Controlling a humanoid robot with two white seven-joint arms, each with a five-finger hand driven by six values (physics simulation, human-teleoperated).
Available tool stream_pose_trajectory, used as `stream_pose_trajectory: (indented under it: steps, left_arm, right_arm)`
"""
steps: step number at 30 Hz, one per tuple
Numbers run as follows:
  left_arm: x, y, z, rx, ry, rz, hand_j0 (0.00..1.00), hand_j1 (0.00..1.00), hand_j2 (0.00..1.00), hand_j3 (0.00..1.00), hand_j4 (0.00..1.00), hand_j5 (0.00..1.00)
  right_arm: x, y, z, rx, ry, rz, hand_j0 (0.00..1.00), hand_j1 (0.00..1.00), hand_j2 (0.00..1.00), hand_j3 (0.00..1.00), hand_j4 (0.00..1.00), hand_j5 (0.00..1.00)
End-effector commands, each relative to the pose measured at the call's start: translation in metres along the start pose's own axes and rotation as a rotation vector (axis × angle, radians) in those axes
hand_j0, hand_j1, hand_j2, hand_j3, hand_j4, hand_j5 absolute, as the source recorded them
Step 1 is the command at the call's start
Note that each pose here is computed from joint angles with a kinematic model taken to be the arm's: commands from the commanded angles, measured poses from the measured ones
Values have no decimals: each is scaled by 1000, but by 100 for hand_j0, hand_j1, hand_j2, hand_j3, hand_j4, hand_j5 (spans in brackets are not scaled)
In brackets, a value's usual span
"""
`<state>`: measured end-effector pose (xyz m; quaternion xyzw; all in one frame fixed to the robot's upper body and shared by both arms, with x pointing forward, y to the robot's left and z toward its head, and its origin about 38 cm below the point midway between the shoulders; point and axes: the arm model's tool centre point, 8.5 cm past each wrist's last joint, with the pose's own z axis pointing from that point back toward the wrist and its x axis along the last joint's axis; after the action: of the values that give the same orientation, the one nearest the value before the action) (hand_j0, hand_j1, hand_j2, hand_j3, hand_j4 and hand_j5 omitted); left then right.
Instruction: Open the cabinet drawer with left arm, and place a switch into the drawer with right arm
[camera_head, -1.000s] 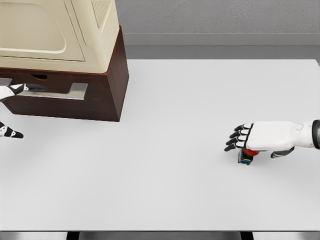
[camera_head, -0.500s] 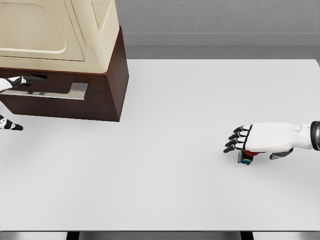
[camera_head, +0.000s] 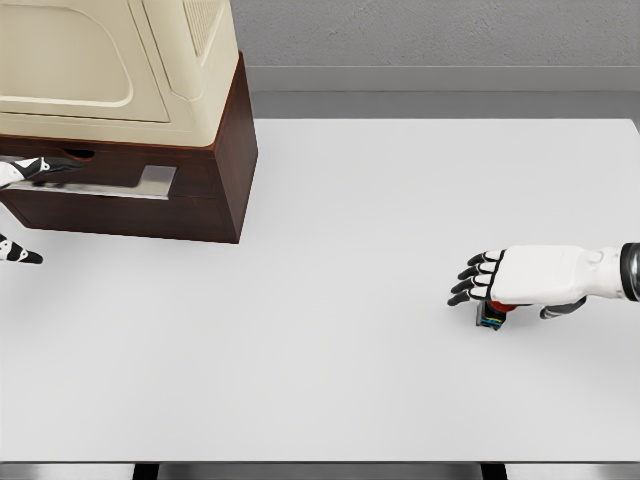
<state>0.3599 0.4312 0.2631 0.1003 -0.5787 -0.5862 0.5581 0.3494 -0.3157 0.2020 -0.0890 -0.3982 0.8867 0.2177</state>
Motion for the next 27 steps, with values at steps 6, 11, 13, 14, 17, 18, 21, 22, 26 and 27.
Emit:
stream_pose_trajectory:
  steps: [6, 11, 13, 14, 17, 18, 21, 22, 26, 27]
  left_arm:
    - [-4, -4, -1, -4, 18, 19, 94, 94, 94, 94, 94, 94]
    - [-2, -4, -2, -4, 10, 18, 87, 87, 87, 87, 87, 87]
    - [-2, -4, -2, -4, 6, 17, 85, 85, 85, 85, 85, 85]
    - [-1, -4, -2, -4, 4, 17, 81, 81, 81, 81, 81, 81]
    - [1, -4, -2, -7, -6, 17, 77, 77, 77, 77, 77, 77]
    - [4, -5, -3, -12, -13, 15, 77, 77, 77, 77, 77, 77]
    - [8, -6, -3, -29, -37, 9, 78, 78, 78, 78, 78, 78]
    - [12, -7, -4, -33, -49, 6, 78, 78, 78, 78, 78, 78]
    - [19, -10, -4, -66, -89, 7, 78, 78, 78, 78, 78, 78]
    - [20, -10, -4, -72, -93, 8, 78, 78, 78, 78, 78, 78]
  right_arm:
    - [0, 0, 0, -2, 1, -3, 96, 96, 96, 96, 96, 96]
    - [0, 0, 0, -2, 1, -4, 96, 96, 96, 96, 96, 96]
    - [0, -1, 1, -3, 1, -3, 96, 96, 96, 96, 96, 96]
    - [0, 0, 0, -2, 1, -4, 96, 96, 96, 96, 96, 96]
    - [0, -1, -1, -6, -3, -4, 96, 96, 96, 96, 96, 96]
    - [0, -1, -1, -6, -3, -4, 96, 96, 96, 96, 96, 96]
    - [1, -1, -2, -7, -4, -4, 92, 92, 92, 92, 92, 92]
    - [1, -1, -2, -7, -4, -4, 92, 92, 92, 92, 92, 92]
    - [1, -1, -2, -6, -3, -2, 92, 92, 92, 92, 92, 92]
    - [0, -1, -2, 0, 2, 6, 92, 92, 92, 92, 92, 92]
